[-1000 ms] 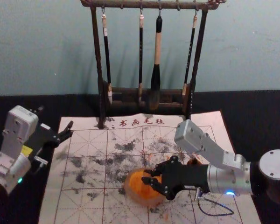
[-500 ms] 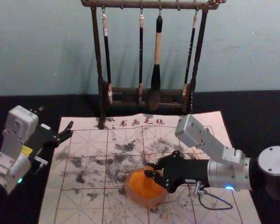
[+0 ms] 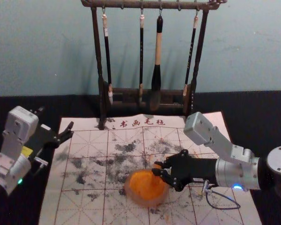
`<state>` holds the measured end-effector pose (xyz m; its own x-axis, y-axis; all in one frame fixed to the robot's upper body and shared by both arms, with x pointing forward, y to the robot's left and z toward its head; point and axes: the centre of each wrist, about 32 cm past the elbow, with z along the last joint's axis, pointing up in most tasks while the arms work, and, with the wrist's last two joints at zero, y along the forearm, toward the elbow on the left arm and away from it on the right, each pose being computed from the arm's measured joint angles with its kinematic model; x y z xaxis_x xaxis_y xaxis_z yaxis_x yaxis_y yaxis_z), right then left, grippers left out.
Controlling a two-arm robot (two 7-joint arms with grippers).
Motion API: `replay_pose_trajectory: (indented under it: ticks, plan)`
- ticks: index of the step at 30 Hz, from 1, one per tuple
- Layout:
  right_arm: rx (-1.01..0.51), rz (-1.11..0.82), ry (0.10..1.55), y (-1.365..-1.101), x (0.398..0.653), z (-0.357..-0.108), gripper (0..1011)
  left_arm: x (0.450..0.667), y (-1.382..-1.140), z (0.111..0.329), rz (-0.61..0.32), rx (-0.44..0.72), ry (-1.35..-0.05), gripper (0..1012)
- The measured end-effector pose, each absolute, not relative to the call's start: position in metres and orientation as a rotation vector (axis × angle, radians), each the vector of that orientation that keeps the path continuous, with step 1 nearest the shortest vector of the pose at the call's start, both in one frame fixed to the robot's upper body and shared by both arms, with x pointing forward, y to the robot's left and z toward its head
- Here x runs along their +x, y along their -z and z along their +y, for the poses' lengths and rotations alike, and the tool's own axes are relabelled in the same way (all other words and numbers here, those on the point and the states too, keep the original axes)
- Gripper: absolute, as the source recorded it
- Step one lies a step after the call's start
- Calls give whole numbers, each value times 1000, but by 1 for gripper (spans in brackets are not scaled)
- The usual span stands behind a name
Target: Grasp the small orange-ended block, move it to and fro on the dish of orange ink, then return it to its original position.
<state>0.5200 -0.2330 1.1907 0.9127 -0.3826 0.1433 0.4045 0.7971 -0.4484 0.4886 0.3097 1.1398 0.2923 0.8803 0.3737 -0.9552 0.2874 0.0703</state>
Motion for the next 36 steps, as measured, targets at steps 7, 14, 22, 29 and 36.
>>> replay_pose_trajectory:
  ticks: [7,14,22,29,36]
  plan:
    - [-485,-39,405,-1193,513,-237,91,489,-1140,310,-285,304,-1248,1001]
    - [-479,-35,374,-1194,507,-237,91,489,-1140,310,-285,304,-1248,1001]
    - [-470,-31,370,-1195,504,-236,91,489,-1140,310,-285,304,-1248,1001]
    - [-449,-37,396,-1199,503,-241,91,489,-1140,310,-285,305,-1248,1001]
    - [-424,-48,444,-1210,501,-253,91,489,-1140,310,-285,304,-1248,1001]
